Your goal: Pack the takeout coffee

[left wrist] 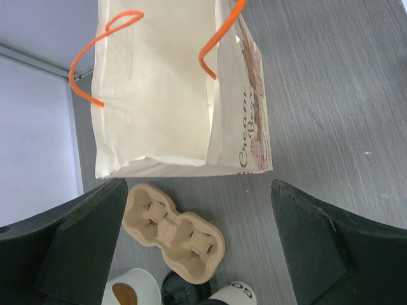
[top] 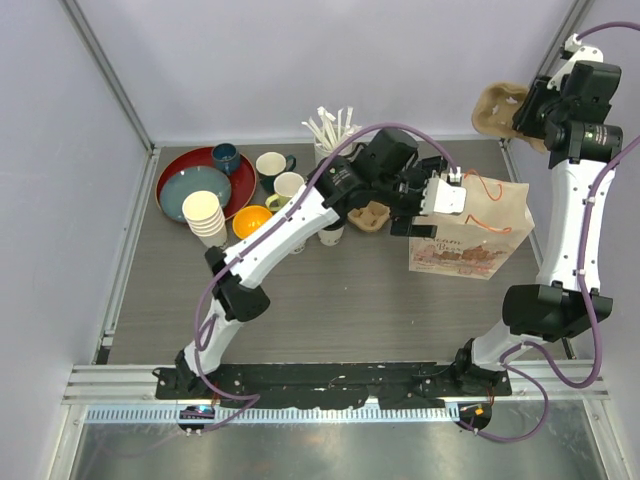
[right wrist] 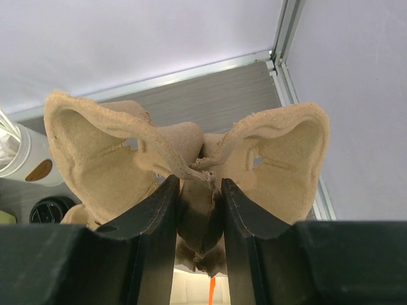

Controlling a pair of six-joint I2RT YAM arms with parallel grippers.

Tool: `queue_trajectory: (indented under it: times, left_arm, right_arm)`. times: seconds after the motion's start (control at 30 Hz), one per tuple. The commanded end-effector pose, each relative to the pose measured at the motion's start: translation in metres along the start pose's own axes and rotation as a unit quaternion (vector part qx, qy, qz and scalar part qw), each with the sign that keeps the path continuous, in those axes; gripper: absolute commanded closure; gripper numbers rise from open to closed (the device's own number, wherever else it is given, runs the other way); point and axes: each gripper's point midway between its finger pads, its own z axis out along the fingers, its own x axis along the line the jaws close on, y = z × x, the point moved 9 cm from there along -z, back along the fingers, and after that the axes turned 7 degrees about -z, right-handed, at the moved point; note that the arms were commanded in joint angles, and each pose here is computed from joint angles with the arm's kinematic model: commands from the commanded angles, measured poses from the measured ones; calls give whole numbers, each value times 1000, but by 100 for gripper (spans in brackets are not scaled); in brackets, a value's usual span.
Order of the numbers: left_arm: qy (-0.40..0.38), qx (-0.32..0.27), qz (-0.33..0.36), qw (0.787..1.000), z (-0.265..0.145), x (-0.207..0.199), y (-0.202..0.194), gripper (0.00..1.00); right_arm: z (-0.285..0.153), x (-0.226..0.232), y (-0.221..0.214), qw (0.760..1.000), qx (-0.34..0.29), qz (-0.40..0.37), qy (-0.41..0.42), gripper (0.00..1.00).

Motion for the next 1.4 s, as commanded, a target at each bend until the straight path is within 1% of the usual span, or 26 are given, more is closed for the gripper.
queue_trajectory:
  times: [0.0, 0.2, 0.27, 0.37, 0.47, 0.5, 0.53, 0.57, 0.6, 0.67, 0.7, 0.77, 0.8, 0.83, 0.87, 0.9, 0.97, 1.0, 1.03, 1.1, 1.13, 1.17, 1.2, 1.23, 1.3, 1.37]
  left_arm:
    - [-2, -57, 13, 998, 6, -1, 25, 0]
    - [-3, -71, -22, 997, 39, 3, 16, 0]
    - [7, -79, -29, 996, 44, 7, 18, 0]
    - [10, -68, -47, 997, 57, 7, 8, 8]
    - [-7, -49, -64, 997, 64, -2, -2, 19]
    - [-11, -43, -68, 997, 65, -3, -5, 30]
    - [-7, -42, -68, 997, 59, -4, -2, 38]
    - [-10, -30, -78, 996, 61, -7, -8, 47]
    - [-5, -24, -83, 996, 58, -9, -8, 62]
    - [-1, -11, -92, 996, 44, -15, -4, 76]
    - [-1, -5, -98, 995, 38, -18, -2, 87]
    - [14, 15, -116, 993, 18, -26, 2, 100]
    - [19, 24, -136, 990, 11, -30, 1, 100]
    - [24, 46, -154, 987, 6, -36, -5, 100]
    - [66, 59, -164, 982, -13, -35, -1, 100]
    - [83, 74, -193, 975, -22, -39, -4, 100]
    - [114, 120, -214, 963, -34, -46, -18, 100]
    - [123, 126, -221, 959, -53, -51, -15, 100]
    - [123, 150, -245, 950, -53, -60, -26, 100]
    - [124, 160, -263, 943, -74, -73, -28, 100]
    - [117, 181, -281, 935, -74, -83, -40, 100]
    - [115, 188, -287, 932, -77, -89, -45, 100]
    - [146, 177, -284, 931, -93, -90, -43, 100]
    - [141, 206, -286, 925, -89, -101, -62, 100]
    - [143, 223, -287, 921, -94, -112, -79, 100]
    - [128, 230, -315, 912, -98, -117, -88, 100]
  right_arm:
    - [-13, 1, 14, 999, -47, 1, 27, 81]
    - [-8, 1, 10, 999, -38, 2, 32, 81]
    - [-8, 1, 9, 999, -37, 2, 31, 81]
    - [-11, 0, 8, 999, -37, 1, 27, 82]
    - [-15, 1, 9, 999, -42, 1, 27, 81]
    - [-18, 0, 9, 999, -43, 0, 27, 81]
    - [-20, 1, 10, 998, -46, 1, 29, 81]
    - [-21, 2, 11, 998, -47, 1, 32, 82]
    - [-23, 3, 12, 998, -50, 2, 35, 81]
    - [-26, 5, 13, 997, -55, 4, 45, 81]
    - [-28, 6, 14, 997, -56, 6, 48, 82]
    - [-32, 7, 15, 997, -60, 11, 54, 82]
    - [-34, 8, 16, 996, -61, 14, 56, 83]
    - [-34, 9, 15, 996, -60, 15, 60, 83]
    - [-39, 13, 16, 995, -65, 19, 66, 84]
    - [-41, 17, 17, 995, -67, 19, 71, 85]
    - [-48, 26, 19, 994, -75, 13, 79, 85]
    - [-50, 35, 19, 994, -76, 6, 82, 85]
    - [-53, 42, 20, 993, -77, -3, 87, 85]
    - [-57, 61, 19, 992, -73, -20, 104, 85]
    - [-60, 67, 21, 991, -75, -24, 112, 85]
    - [-60, 72, 19, 990, -68, -27, 118, 85]
    - [-61, 78, 19, 989, -68, -31, 125, 85]
    - [-65, 90, 19, 988, -68, -38, 137, 85]
    - [-67, 100, 16, 986, -62, -47, 147, 85]
    - [-70, 114, 13, 984, -56, -59, 158, 85]
